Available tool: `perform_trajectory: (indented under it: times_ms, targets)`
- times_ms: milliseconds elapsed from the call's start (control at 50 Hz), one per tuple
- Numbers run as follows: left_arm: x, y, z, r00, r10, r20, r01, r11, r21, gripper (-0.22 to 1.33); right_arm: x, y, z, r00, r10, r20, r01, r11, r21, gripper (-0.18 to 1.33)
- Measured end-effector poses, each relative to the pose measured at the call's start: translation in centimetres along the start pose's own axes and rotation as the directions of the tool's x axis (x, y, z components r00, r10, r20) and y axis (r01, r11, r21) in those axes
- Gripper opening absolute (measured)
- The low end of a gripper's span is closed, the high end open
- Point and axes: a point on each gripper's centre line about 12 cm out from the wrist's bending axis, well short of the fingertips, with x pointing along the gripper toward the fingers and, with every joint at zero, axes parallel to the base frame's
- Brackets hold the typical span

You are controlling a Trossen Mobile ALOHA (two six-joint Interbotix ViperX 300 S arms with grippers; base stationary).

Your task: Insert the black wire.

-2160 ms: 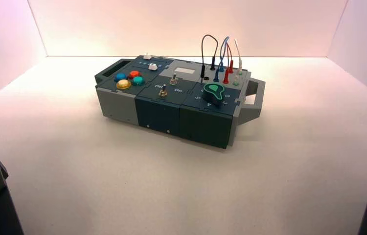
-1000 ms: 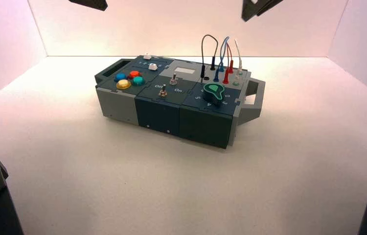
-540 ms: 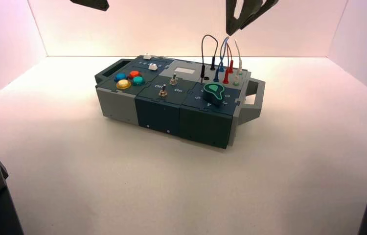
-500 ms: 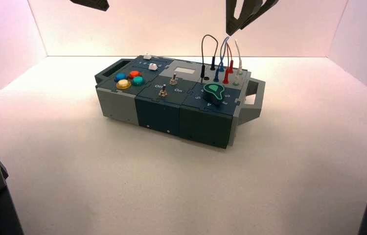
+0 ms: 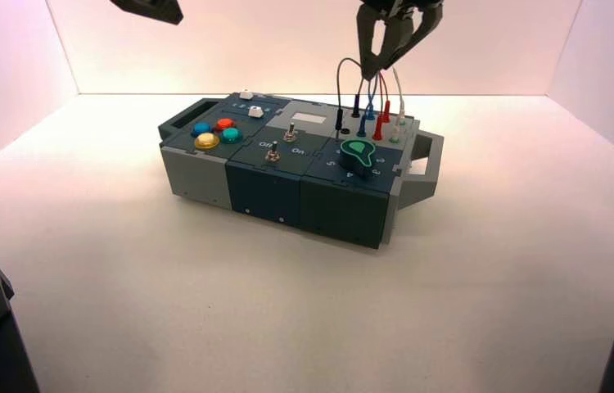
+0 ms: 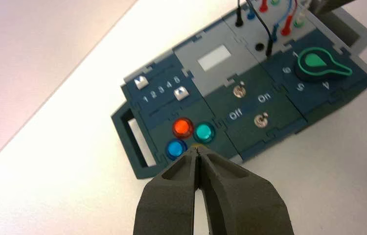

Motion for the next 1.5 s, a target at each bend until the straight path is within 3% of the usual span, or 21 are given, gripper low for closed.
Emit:
perform_trajectory:
  times_ms: [200,820,1080,1500]
  targets:
    - [0.1,-0.4,-0.4,0.998,-0.046,-0.047,0.045,0.999,-0.019,-0.16,0.5,0.2,0.9,1.0,0.005,-0.002,-0.005,0.9999,-0.014,1.04]
    - [0.0,-1.1,0.1,0.984,-0.148,-0.099,0.141,0.987,-0.077,-0.16,2.4,-0.1,1.5,0.999,0.016,-0.042,-0.017,0.9996,-0.023,1.04]
    - [-0.3,-1.3,0.1,0.98,-0.163,-0.111,0.155,0.985,-0.077,-0.16,2.9,-0.1,1.7,0.999,0.018,-0.05,-0.02,0.9993,-0.032,1.04]
    - [-1.0,-1.1,0.6,0.987,-0.147,-0.068,0.142,0.987,-0.072,-0.16,4.0,-0.2,1.9,0.997,0.024,-0.07,-0.026,0.9991,-0.032,1.05]
